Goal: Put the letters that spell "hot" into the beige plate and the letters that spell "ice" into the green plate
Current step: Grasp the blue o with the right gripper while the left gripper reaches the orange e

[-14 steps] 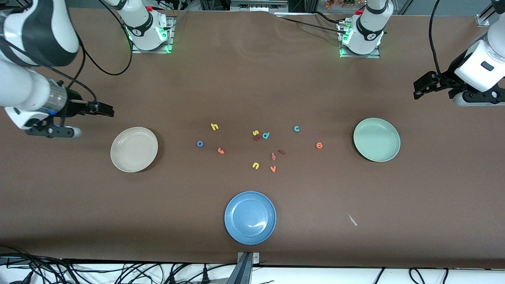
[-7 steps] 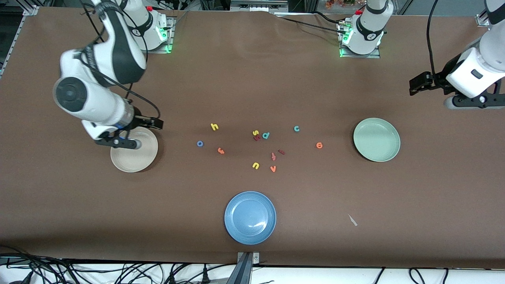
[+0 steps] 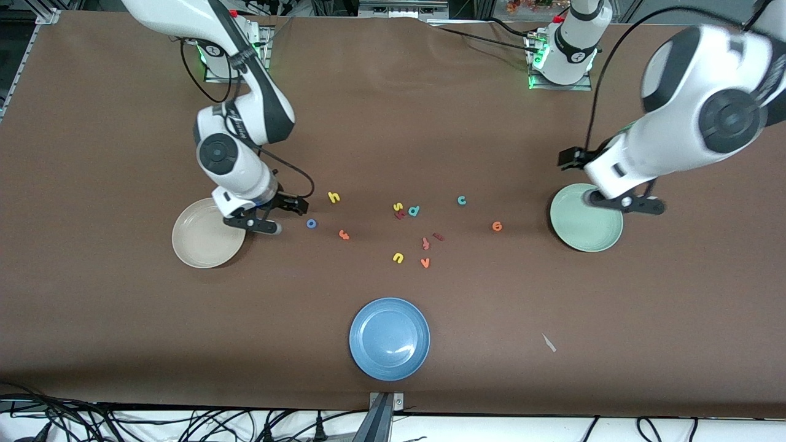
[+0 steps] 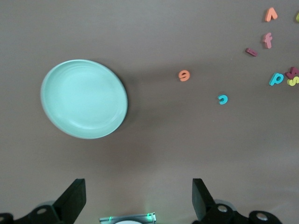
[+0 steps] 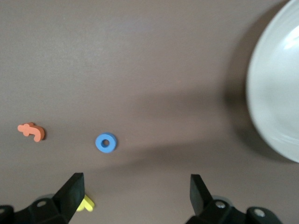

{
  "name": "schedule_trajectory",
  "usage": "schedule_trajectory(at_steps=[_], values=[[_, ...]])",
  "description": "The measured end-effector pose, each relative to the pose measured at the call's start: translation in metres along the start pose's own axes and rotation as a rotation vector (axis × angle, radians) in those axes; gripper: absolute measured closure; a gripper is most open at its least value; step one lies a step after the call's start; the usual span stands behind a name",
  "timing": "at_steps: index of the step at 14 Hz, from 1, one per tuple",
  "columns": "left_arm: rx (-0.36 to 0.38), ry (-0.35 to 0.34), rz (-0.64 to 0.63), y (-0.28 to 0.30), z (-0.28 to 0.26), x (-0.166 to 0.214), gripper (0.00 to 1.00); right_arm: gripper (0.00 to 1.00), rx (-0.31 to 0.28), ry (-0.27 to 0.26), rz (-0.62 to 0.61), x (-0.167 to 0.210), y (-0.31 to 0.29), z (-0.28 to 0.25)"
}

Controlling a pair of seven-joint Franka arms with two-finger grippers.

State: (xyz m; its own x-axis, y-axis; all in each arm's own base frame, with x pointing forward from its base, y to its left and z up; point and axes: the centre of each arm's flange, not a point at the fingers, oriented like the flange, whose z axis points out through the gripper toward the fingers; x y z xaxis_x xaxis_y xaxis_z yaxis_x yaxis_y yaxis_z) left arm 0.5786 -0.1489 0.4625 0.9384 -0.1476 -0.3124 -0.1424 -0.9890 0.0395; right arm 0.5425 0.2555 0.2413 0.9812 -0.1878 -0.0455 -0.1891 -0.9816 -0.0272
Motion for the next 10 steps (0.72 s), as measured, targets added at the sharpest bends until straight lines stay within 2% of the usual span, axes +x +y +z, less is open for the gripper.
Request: schedule_trajectory(at_steps=[3, 6, 9, 10], values=[[-0.012, -0.020, 0.031, 0.023, 0.064, 0.045, 0.00, 0.00, 0.014, 0.038, 0.006, -0.006, -0.017, 0.037], [-0.021, -0.047, 0.042, 0.034, 0.146, 0.088, 0.00, 0.01, 0.012, 0.042, 0.006, -0.002, -0.021, 0.055], [-0.020, -0.025, 0.063, 0.052, 0.194, 0.099, 0.00, 0.02, 0.014, 0.046, 0.005, 0.003, -0.025, 0.057], [-0.020, -0.006, 0.066, 0.055, 0.206, 0.098, 0.05, 0.04, 0.014, 0.046, 0.003, 0.003, -0.027, 0.058]])
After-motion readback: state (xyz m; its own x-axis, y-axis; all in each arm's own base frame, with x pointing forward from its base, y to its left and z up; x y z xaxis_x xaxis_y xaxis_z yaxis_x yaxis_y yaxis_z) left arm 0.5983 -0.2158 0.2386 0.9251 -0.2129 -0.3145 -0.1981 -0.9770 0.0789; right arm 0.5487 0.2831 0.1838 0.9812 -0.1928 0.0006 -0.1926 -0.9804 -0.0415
